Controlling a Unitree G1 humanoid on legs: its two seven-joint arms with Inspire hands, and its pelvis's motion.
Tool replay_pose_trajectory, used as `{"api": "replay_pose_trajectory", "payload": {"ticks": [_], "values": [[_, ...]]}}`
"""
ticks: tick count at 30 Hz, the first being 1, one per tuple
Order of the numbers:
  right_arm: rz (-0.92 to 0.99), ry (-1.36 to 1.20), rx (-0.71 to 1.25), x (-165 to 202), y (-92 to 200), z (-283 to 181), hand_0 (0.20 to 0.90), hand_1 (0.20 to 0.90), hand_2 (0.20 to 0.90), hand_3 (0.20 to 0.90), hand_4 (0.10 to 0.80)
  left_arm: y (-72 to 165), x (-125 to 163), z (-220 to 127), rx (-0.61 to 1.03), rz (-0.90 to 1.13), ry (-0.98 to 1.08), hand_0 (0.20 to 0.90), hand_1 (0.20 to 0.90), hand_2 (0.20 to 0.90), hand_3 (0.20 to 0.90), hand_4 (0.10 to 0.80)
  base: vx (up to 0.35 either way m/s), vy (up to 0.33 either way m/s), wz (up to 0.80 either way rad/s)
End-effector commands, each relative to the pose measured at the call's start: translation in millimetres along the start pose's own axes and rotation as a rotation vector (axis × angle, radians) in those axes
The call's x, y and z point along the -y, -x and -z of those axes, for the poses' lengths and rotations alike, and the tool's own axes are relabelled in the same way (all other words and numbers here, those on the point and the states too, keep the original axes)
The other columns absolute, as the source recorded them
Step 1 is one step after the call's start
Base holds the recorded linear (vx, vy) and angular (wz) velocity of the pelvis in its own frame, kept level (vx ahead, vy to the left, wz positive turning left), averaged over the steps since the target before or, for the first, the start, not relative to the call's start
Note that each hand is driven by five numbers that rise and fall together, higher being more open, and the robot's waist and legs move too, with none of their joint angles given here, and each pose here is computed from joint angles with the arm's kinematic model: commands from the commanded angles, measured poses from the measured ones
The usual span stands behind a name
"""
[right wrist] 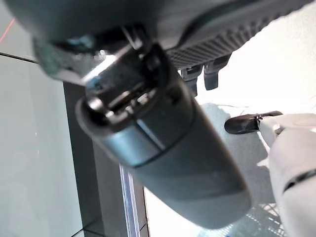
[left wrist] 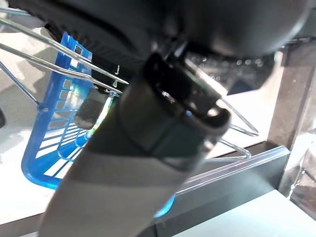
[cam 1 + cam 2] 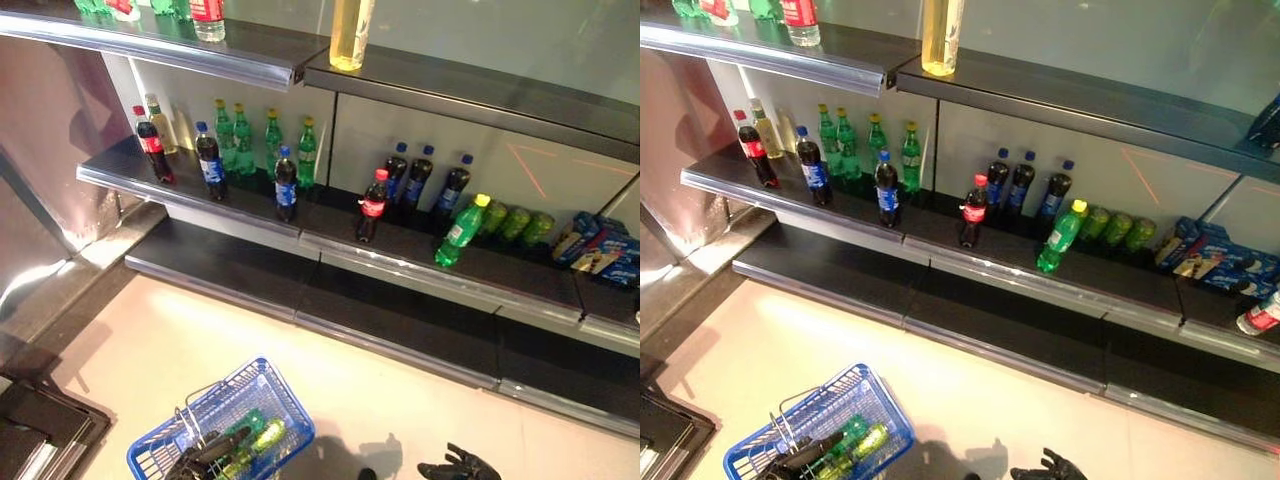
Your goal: Pick up the drink and place into the basket.
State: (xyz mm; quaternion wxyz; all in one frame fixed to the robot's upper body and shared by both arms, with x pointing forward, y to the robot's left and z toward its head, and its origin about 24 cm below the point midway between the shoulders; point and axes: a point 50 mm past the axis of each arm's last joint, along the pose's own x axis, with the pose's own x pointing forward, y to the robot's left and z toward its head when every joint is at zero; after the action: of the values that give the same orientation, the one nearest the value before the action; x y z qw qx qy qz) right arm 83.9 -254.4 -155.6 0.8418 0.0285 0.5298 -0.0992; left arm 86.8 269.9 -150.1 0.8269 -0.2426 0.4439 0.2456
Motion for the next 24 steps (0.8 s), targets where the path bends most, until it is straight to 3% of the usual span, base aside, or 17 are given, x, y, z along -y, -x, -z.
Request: {"api": "replay_pose_trajectory", "payload": {"ticks": [1, 8, 16, 24], "values": [[0.056, -0.011, 0.084, 12.8, -1.7, -24.0, 0.900, 0.900, 0.900, 0.900, 0.800, -8.7, 32.2, -33.6, 0.143, 0.167, 0.011, 0.300, 0.300, 0.300, 0.200, 0.100, 0.060, 0.186, 0.13], [0.029, -0.014, 0.077, 10.5, -0.3, -16.2, 0.900, 0.900, 0.900, 0.900, 0.800, -7.9, 25.3, -39.1, 0.144, 0.138, -0.006, 0.300, 0.300, 0.300, 0.200, 0.100, 0.137, 0.128, 0.20], [0.061, -0.058, 0.044, 10.8, 2.6, 0.7, 0.900, 0.900, 0.900, 0.900, 0.800, -6.4, 20.9, -36.2, 0.125, 0.146, -0.053, 0.300, 0.300, 0.300, 0.200, 0.100, 0.344, -0.143, 0.13], [0.054, -0.073, 0.056, 12.8, 1.8, -5.3, 0.900, 0.900, 0.900, 0.900, 0.800, -6.5, 27.6, -26.0, 0.112, 0.161, -0.034, 0.300, 0.300, 0.300, 0.200, 0.100, 0.278, -0.237, 0.49]]}}
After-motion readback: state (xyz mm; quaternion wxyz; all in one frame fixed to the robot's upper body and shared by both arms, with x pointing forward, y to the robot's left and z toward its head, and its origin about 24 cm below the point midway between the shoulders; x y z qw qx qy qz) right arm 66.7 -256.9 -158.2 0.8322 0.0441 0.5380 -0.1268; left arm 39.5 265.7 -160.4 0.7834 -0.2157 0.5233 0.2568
